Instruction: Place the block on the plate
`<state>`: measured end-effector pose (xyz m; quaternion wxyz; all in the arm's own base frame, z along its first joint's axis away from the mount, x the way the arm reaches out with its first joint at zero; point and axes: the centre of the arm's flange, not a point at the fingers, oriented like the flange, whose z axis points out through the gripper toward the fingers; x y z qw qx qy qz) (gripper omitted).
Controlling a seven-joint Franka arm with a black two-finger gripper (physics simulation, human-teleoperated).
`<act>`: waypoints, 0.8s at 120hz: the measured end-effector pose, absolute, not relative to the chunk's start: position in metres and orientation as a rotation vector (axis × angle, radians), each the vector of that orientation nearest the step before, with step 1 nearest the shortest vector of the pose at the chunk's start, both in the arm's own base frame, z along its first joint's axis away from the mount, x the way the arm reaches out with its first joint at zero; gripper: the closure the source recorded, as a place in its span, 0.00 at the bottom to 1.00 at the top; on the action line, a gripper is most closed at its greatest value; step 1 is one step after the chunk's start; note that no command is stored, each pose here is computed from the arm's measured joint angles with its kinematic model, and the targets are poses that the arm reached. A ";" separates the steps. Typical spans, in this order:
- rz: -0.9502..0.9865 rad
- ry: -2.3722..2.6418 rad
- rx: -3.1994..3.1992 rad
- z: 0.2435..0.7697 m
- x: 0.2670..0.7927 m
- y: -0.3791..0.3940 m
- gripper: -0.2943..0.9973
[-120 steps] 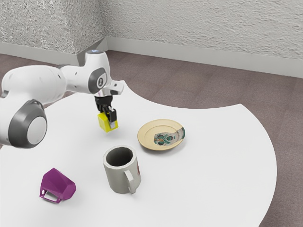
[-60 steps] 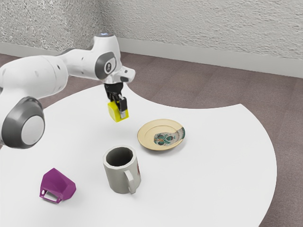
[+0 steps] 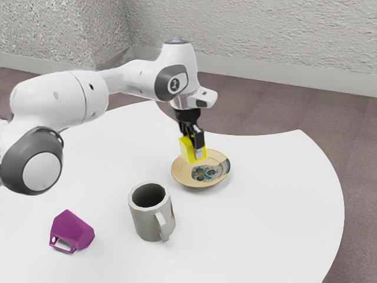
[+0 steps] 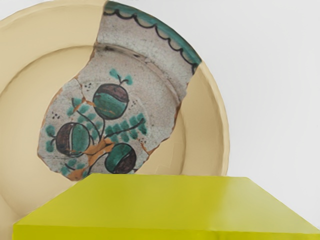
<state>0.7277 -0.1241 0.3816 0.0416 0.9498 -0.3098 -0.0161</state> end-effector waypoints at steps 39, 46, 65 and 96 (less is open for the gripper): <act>-0.048 -0.948 2.903 0.356 0.734 -0.167 0.46; -0.051 -0.936 2.908 0.353 0.735 -0.167 0.46; -0.064 -0.874 2.938 0.338 0.741 -0.147 0.46; 0.045 -0.801 2.972 0.331 0.763 -0.129 0.46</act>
